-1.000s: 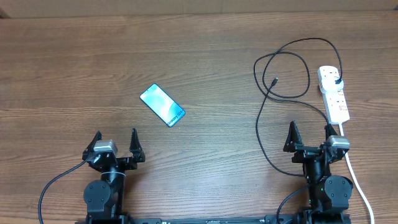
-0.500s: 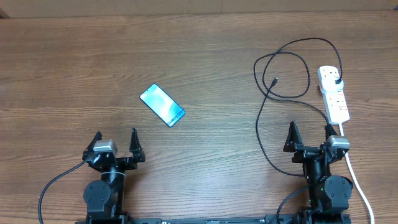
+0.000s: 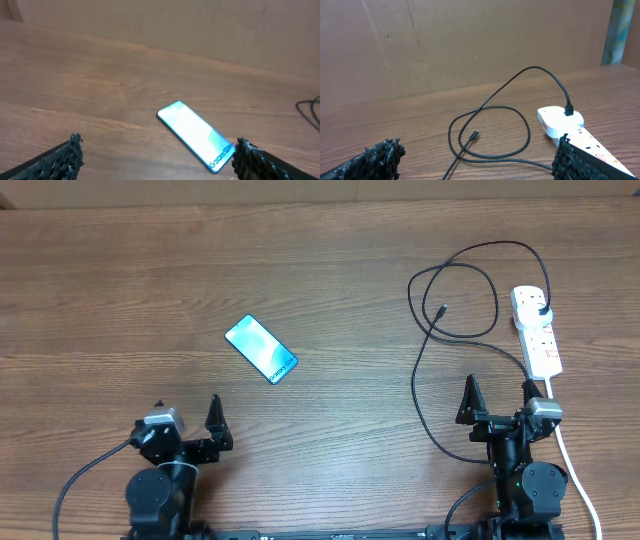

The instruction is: Plug charger to phone and switch on socket

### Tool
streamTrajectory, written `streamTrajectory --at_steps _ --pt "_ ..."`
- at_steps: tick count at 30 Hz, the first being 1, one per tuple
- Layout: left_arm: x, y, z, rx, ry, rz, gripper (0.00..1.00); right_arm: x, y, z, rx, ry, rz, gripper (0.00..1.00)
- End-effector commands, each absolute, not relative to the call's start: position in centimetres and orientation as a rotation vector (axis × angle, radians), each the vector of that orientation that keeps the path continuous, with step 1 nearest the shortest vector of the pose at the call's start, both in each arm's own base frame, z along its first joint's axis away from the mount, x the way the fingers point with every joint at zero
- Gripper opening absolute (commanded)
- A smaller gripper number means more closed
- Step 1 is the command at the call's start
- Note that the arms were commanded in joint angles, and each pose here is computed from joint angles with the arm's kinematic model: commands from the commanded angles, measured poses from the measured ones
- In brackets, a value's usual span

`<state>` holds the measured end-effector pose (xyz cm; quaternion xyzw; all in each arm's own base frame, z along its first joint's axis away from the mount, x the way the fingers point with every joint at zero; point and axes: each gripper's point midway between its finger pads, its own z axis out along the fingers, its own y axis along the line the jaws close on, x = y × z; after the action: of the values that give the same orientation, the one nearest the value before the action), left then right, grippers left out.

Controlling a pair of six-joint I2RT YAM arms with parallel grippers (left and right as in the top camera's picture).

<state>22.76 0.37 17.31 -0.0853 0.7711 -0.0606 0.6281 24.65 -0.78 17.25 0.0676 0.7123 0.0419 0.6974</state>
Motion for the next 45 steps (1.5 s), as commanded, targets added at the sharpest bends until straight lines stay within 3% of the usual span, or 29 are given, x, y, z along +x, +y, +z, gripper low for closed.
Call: streamTrajectory --at_steps 1,18,25,33,40,45 --pt "22.4 0.4 20.6 -0.203 1.734 -0.152 1.00 24.6 -0.6 17.0 0.141 1.586 0.096 1.00" --pt "24.0 -1.5 28.5 -0.202 2.200 -0.249 1.00 24.6 -0.6 17.0 0.141 1.586 0.096 1.00" --pt "24.5 -6.4 32.4 -0.091 2.374 -0.603 1.00 24.6 -0.6 17.0 0.141 1.586 0.096 1.00" --pt "25.6 -7.8 29.7 -0.181 2.538 -0.767 1.00 24.6 -0.6 17.0 0.141 1.586 0.096 1.00" --pt "26.6 -2.5 24.6 -0.973 2.646 -0.405 1.00 24.6 -0.7 17.0 0.141 1.586 0.096 1.00" --pt "28.8 -3.7 23.7 -1.039 2.699 -0.310 1.00 24.6 -0.6 17.0 0.141 1.586 0.096 1.00"
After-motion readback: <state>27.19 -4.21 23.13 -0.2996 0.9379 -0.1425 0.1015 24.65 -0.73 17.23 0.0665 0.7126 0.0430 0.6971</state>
